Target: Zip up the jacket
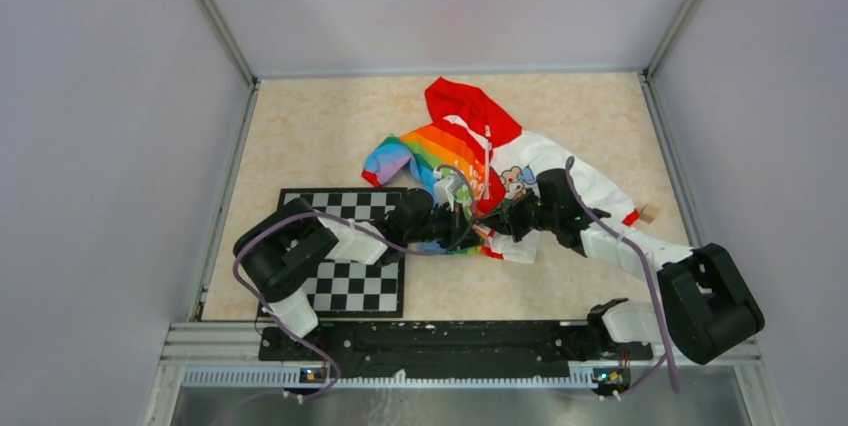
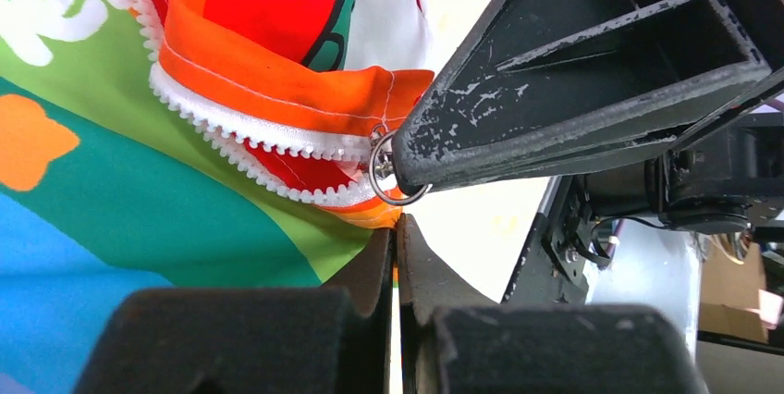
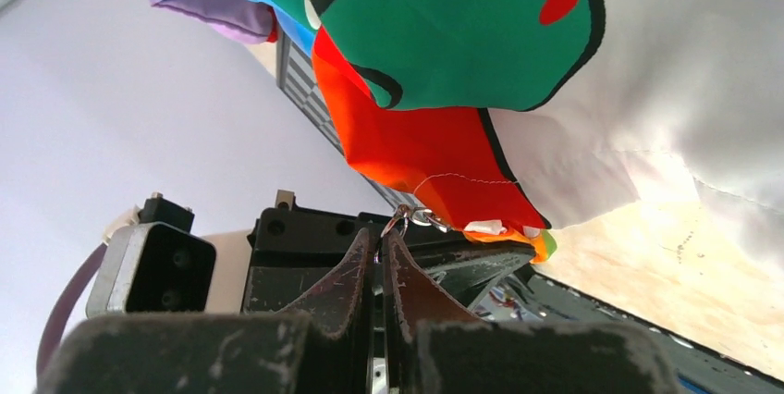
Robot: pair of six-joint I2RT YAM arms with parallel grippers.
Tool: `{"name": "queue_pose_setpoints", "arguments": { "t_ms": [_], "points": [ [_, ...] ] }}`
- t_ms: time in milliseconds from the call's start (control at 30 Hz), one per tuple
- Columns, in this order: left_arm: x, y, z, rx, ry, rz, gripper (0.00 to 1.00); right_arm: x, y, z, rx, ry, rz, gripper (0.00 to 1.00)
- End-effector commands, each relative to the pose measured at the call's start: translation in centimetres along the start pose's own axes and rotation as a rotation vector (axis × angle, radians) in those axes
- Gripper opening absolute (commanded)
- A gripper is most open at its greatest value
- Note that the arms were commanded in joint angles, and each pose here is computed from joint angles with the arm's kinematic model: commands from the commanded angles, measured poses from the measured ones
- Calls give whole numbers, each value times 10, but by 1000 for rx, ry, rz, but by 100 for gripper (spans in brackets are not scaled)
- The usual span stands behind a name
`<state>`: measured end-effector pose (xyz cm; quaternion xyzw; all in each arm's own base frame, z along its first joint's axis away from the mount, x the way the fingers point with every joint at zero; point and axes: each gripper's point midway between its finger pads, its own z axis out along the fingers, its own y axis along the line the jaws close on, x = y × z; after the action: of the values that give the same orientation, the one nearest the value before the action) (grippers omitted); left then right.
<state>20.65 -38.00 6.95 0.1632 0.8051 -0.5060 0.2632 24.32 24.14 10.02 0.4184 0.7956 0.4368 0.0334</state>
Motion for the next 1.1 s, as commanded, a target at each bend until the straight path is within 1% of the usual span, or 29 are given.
{"name": "queue_pose_setpoints", "arguments": {
  "t_ms": [0, 100, 133, 200, 267, 300, 333, 400, 467, 567, 600, 767, 800, 867, 933, 1000, 1033, 1067],
  "points": [
    [9, -7, -11, -25, 45, 45, 0, 2, 41, -14, -188, 10, 22, 0],
    [11, -11, -13, -22, 56, 73, 0, 4, 34, -17, -222, 34, 77, 0],
    [13, -10, -12, -26, 69, 78, 0, 6, 35, -18, -230, 60, 78, 0],
    [21, -7, -10, -55, 136, 77, 0, 6, 42, -22, -250, 78, 73, 0],
    [28, 3, -15, -130, 183, 49, 0, 8, 49, -30, -259, 66, 53, 0],
    [28, 4, -19, -146, 177, 44, 0, 8, 49, -33, -250, 52, 47, 0],
    [24, 4, -23, -155, 144, 43, 0, 8, 45, -36, -239, 40, 54, 0],
    [14, 1, -30, -161, 69, 42, 9, 8, 35, -39, -234, 38, 83, 0],
    [1, -8, -32, -145, 7, 31, 25, 9, 29, -40, -232, 45, 99, 0],
    [-20, -28, -32, -89, -53, 44, 43, 12, 25, -39, -216, 58, 91, 0],
    [-26, -35, -32, -69, -66, 58, 51, 14, 24, -39, -201, 64, 79, 0],
    [-52, -64, -49, 34, -195, 212, 76, 15, 21, -41, -170, 61, 64, 0],
    [-59, -66, -56, 27, -229, 238, 77, 15, 20, -41, -167, 61, 65, 0],
    [-63, -64, -66, 0, -276, 240, 77, 16, 19, -41, -166, 66, 76, 0],
    [-62, -57, -75, -23, -334, 180, 77, 17, 25, -42, -185, 73, 93, 0],
    [-59, -56, -79, -21, -361, 36, 68, 16, 33, -44, -209, 61, 85, 0],
    [-55, -59, -78, -8, -342, -70, 59, 15, 37, -46, -211, 50, 81, 0],
    [-50, -66, -76, 17, -305, -160, 55, 14, 39, -47, -212, 42, 80, 0]
  ]
}}
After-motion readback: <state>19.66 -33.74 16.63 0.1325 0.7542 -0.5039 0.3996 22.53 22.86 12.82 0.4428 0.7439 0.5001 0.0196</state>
